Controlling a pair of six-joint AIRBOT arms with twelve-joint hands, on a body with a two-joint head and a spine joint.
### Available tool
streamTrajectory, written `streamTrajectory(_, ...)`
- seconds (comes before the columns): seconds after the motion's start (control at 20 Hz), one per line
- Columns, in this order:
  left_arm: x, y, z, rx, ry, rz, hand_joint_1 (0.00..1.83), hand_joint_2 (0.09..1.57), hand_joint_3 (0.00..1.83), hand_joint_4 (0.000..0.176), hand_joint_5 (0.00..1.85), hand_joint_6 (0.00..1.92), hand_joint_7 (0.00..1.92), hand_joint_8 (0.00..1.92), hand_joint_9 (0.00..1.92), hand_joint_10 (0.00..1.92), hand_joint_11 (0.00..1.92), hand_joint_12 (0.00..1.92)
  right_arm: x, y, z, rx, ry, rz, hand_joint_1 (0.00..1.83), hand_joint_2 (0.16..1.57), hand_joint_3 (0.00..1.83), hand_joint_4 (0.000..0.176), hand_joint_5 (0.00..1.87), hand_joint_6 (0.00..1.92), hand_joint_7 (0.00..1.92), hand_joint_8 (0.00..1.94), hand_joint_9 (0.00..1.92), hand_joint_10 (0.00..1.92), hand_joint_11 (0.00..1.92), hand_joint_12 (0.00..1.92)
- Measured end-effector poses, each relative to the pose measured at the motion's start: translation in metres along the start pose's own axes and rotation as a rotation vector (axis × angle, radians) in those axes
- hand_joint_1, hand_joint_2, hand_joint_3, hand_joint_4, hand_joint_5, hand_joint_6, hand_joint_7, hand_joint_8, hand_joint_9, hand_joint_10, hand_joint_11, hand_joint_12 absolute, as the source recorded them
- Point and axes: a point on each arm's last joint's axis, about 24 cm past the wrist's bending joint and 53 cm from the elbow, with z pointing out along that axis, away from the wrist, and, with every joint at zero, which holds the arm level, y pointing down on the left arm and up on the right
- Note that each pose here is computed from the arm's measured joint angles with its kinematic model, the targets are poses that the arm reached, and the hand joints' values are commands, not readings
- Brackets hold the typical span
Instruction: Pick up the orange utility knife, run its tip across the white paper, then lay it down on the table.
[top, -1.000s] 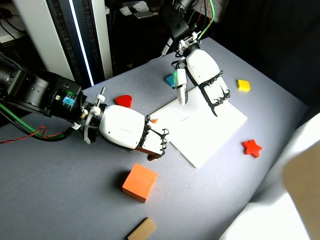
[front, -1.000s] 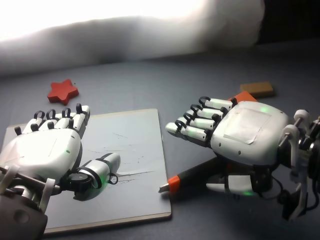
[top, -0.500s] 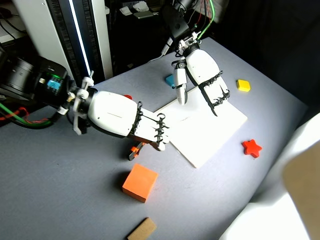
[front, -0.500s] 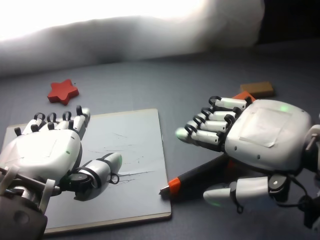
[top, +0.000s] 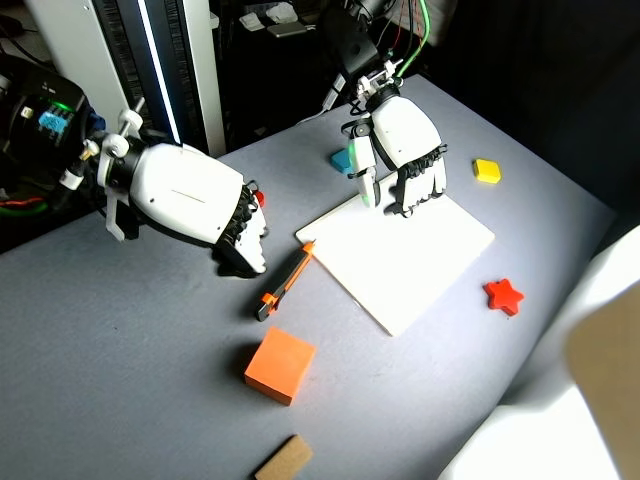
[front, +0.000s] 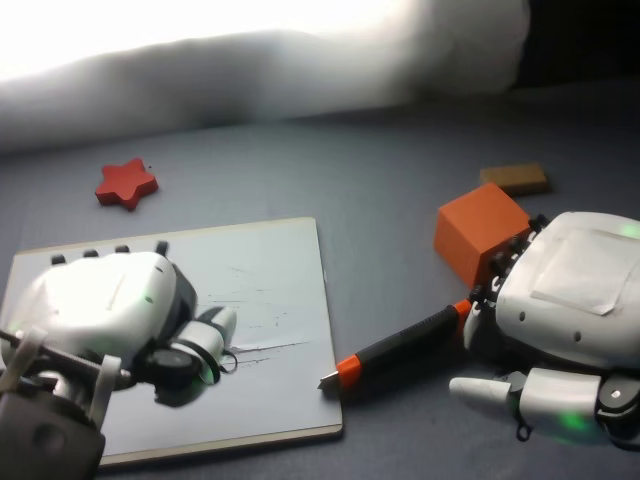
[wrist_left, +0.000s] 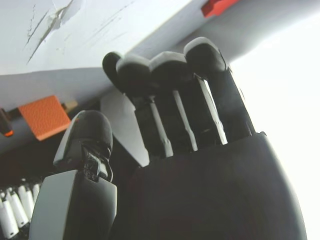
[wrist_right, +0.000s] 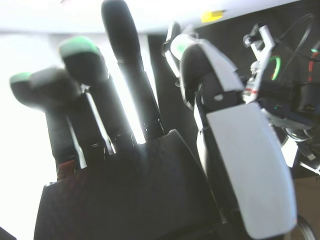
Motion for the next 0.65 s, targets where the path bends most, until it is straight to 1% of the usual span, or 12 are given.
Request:
streamTrajectory(0.05, 0.002, -0.003, -0.003, 0.006, 0.018, -0.009, 0.37, 1.56, 0.01, 0.0, 1.15, 1.92, 1.28, 1.92, 1.31, 1.92, 1.23, 1.92, -0.001, 0.001, -0.002, 0.001, -0.004, 0.012, 0.58, 1.5, 0.0, 0.169, 1.33, 1.92, 1.46, 1.94, 1.51, 1.92, 1.44, 1.92)
streamTrajectory(0.1, 0.0, -0.008, -0.004, 0.017, 0.02, -0.016, 0.43, 1.55, 0.0, 0.019, 1.18, 1.92, 1.31, 1.92, 1.33, 1.92, 1.25, 1.92, -0.003, 0.0, -0.003, 0.004, -0.008, 0.012, 0.69, 1.47, 0.0, 0.175, 1.33, 1.92, 1.44, 1.94, 1.49, 1.92, 1.44, 1.92)
streamTrajectory(0.15, -0.005, -0.011, -0.004, 0.025, 0.01, -0.019, 0.5, 1.53, 0.0, 0.145, 1.19, 1.92, 1.31, 1.92, 1.33, 1.92, 1.25, 1.92, -0.004, -0.001, -0.004, 0.006, -0.012, 0.011, 0.75, 1.45, 0.0, 0.176, 1.32, 1.92, 1.43, 1.94, 1.46, 1.92, 1.44, 1.92)
streamTrajectory(0.2, -0.013, -0.015, -0.003, 0.033, -0.008, -0.027, 0.52, 1.53, 0.0, 0.17, 1.18, 1.92, 1.31, 1.92, 1.33, 1.92, 1.25, 1.92, -0.008, -0.002, -0.005, 0.009, -0.024, 0.01, 0.76, 1.45, 0.0, 0.176, 1.32, 1.92, 1.43, 1.94, 1.46, 1.92, 1.43, 1.92)
streamTrajectory(0.25, -0.018, -0.019, -0.003, 0.037, -0.021, -0.026, 0.52, 1.53, 0.0, 0.175, 1.16, 1.92, 1.29, 1.92, 1.32, 1.92, 1.25, 1.92, -0.01, -0.004, -0.006, 0.014, -0.033, 0.009, 0.77, 1.45, 0.0, 0.176, 1.32, 1.92, 1.43, 1.94, 1.46, 1.92, 1.42, 1.92)
streamTrajectory(0.3, -0.02, -0.022, -0.002, 0.042, -0.026, -0.031, 0.52, 1.53, 0.0, 0.176, 1.16, 1.92, 1.28, 1.92, 1.32, 1.92, 1.26, 1.92, -0.013, -0.006, -0.008, 0.019, -0.041, 0.014, 0.77, 1.45, 0.0, 0.176, 1.3, 1.92, 1.42, 1.94, 1.45, 1.92, 1.41, 1.92)
streamTrajectory(0.35, -0.02, -0.028, -0.002, 0.058, -0.021, -0.035, 0.51, 1.53, 0.0, 0.176, 1.15, 1.92, 1.28, 1.92, 1.32, 1.92, 1.26, 1.92, -0.017, -0.006, -0.014, 0.013, -0.048, 0.049, 0.77, 1.45, 0.0, 0.176, 1.29, 1.92, 1.41, 1.94, 1.45, 1.92, 1.41, 1.92)
streamTrajectory(0.45, -0.019, -0.028, -0.002, 0.057, -0.019, -0.035, 0.5, 1.53, 0.0, 0.176, 1.14, 1.92, 1.25, 1.92, 1.28, 1.92, 1.24, 1.92, -0.018, -0.007, -0.015, 0.015, -0.047, 0.057, 0.77, 1.44, 0.0, 0.176, 1.28, 1.92, 1.39, 1.94, 1.42, 1.92, 1.38, 1.92)
streamTrajectory(0.5, -0.019, -0.027, -0.002, 0.054, -0.018, -0.036, 0.53, 1.53, 0.0, 0.176, 1.15, 1.92, 1.26, 1.92, 1.3, 1.92, 1.24, 1.92, -0.018, -0.008, -0.015, 0.017, -0.051, 0.06, 0.77, 1.43, 0.0, 0.176, 1.27, 1.92, 1.39, 1.94, 1.41, 1.92, 1.36, 1.92)
streamTrajectory(0.65, -0.019, -0.024, -0.002, 0.048, -0.017, -0.04, 0.51, 1.52, 0.0, 0.176, 1.14, 1.92, 1.26, 1.92, 1.29, 1.92, 1.23, 1.92, -0.024, -0.011, -0.018, 0.021, -0.084, 0.056, 0.77, 1.44, 0.0, 0.176, 1.27, 1.92, 1.39, 1.94, 1.42, 1.92, 1.36, 1.92)
